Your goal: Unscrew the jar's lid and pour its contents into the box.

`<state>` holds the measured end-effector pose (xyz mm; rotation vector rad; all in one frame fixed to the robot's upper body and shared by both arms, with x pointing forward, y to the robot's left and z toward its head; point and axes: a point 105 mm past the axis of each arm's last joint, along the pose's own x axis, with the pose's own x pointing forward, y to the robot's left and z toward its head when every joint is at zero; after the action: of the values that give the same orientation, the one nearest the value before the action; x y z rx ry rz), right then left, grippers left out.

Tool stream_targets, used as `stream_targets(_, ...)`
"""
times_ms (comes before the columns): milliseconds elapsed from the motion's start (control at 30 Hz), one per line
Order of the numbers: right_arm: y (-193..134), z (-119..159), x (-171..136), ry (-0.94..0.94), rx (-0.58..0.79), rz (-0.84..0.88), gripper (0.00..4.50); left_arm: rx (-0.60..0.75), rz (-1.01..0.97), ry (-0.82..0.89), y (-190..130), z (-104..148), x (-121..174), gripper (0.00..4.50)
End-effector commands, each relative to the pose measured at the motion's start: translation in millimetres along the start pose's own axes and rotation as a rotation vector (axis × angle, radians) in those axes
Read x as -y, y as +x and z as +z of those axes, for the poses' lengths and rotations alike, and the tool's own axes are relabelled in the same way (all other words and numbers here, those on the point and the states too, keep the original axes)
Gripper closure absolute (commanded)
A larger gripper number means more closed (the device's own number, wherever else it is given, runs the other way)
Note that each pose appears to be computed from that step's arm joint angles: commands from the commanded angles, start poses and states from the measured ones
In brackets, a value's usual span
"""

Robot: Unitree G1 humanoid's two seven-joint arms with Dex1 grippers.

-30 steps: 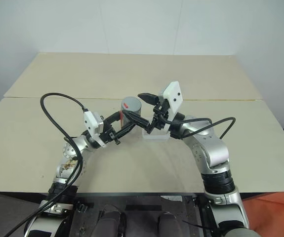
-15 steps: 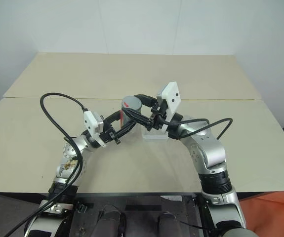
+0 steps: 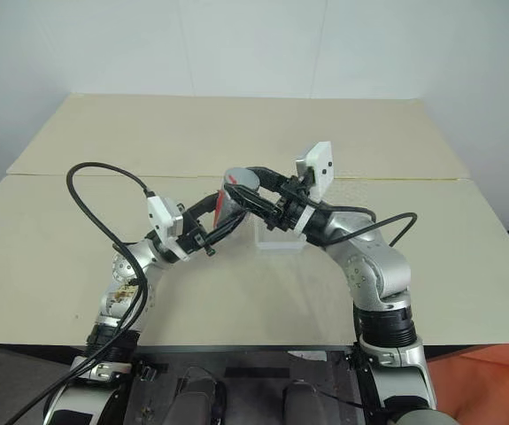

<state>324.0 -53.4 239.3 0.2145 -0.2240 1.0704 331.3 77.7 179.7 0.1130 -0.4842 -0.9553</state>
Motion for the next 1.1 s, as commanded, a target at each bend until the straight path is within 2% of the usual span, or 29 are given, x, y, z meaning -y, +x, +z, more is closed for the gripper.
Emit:
stream_targets(33,6,39,-15,-0.034,0.128,0.071,1.72,-0.017,-0.008,0.000,0,-4,2,2.41)
stream_targets(133,6,36,-22,-0.130,0.098,0.105,1.72,-0.016,-0.008,0.001,0,-4,2,2.41)
stream_targets(200,7,36,-24,-0.132,0.100,0.107,1.72,-0.016,-0.008,0.000,0,-4,2,2.41)
stream_targets(333,3,47,-14,-0.154,0.140,0.056,1.72,-0.012,0.000,-0.003,0,-3,2,2.41)
stream_targets(433,-14,57,6,-0.217,0.128,-0.051,1.72,-0.012,0.009,0.001,-1,-2,0,2.41)
stream_targets(533,-50,49,31,-0.330,-0.020,-0.196,1.72,-0.017,0.038,0.015,-5,0,-6,2.41)
stream_targets(667,-102,23,58,-0.337,-0.224,-0.391,1.72,-0.023,0.086,0.025,-9,3,-19,2.41)
stream_targets(800,-153,-33,74,-0.195,-0.489,-0.593,1.72,-0.035,0.100,0.034,-10,3,-26,2.41)
stream_targets(933,-178,-73,72,-0.177,-0.659,-0.652,1.72,-0.046,0.100,0.034,-9,3,-28,2.41)
stream_targets(1033,-189,-86,72,-0.112,-0.706,-0.687,1.72,-0.066,0.100,0.029,-8,0,-29,2.41)
stream_targets(1100,-193,-88,69,-0.077,-0.729,-0.674,1.00,-0.079,0.104,0.029,-8,-1,-31,2.41)
